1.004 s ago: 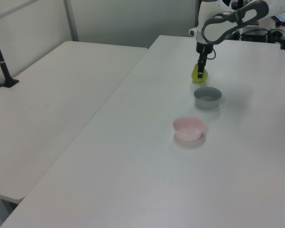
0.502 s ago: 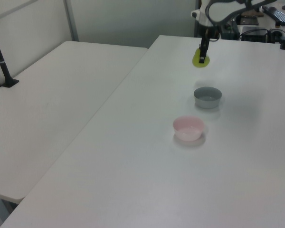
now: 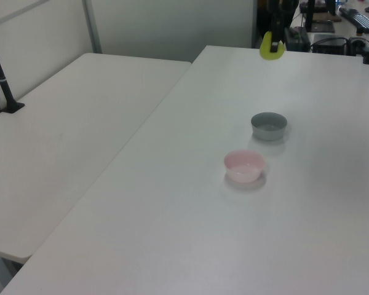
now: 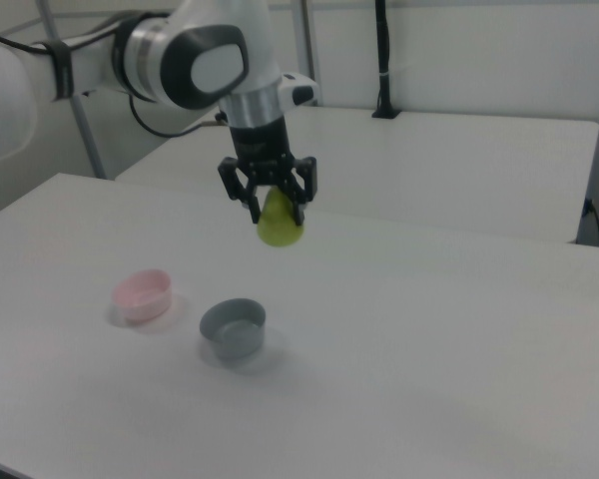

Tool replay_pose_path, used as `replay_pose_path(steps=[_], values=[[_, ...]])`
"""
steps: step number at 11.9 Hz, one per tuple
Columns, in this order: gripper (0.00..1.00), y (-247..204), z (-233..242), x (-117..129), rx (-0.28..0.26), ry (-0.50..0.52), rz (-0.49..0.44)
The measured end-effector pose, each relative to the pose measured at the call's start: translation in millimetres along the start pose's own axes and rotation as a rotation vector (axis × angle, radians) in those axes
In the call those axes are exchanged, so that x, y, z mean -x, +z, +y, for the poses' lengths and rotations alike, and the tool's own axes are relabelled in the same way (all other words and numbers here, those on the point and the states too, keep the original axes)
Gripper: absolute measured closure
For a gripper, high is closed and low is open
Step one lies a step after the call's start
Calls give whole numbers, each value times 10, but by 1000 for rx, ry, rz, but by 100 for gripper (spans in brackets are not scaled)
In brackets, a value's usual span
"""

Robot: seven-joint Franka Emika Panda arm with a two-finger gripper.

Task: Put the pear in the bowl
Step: 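Lift the held pear up off the table, then carry the pear over the pink bowl and lower it in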

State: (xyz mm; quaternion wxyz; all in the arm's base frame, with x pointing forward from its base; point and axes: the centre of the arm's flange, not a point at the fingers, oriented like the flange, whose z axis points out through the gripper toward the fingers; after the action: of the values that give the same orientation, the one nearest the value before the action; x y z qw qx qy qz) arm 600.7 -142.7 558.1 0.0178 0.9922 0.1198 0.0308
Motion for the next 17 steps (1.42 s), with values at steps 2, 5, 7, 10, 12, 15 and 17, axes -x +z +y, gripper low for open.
replay_pose_path(steps=[2,5,7,10,12,15,17], values=[[30,-278,-196,42,-2,34,8],[30,-488,-818,-103,-7,40,23],[30,-492,-1179,-174,-28,48,6],[30,-297,-1796,-277,-96,17,-29],[31,-85,-2233,-317,-112,-41,-52],[31,288,-2512,-351,-111,-78,-44],[31,601,-2707,-372,-108,-100,-35]])
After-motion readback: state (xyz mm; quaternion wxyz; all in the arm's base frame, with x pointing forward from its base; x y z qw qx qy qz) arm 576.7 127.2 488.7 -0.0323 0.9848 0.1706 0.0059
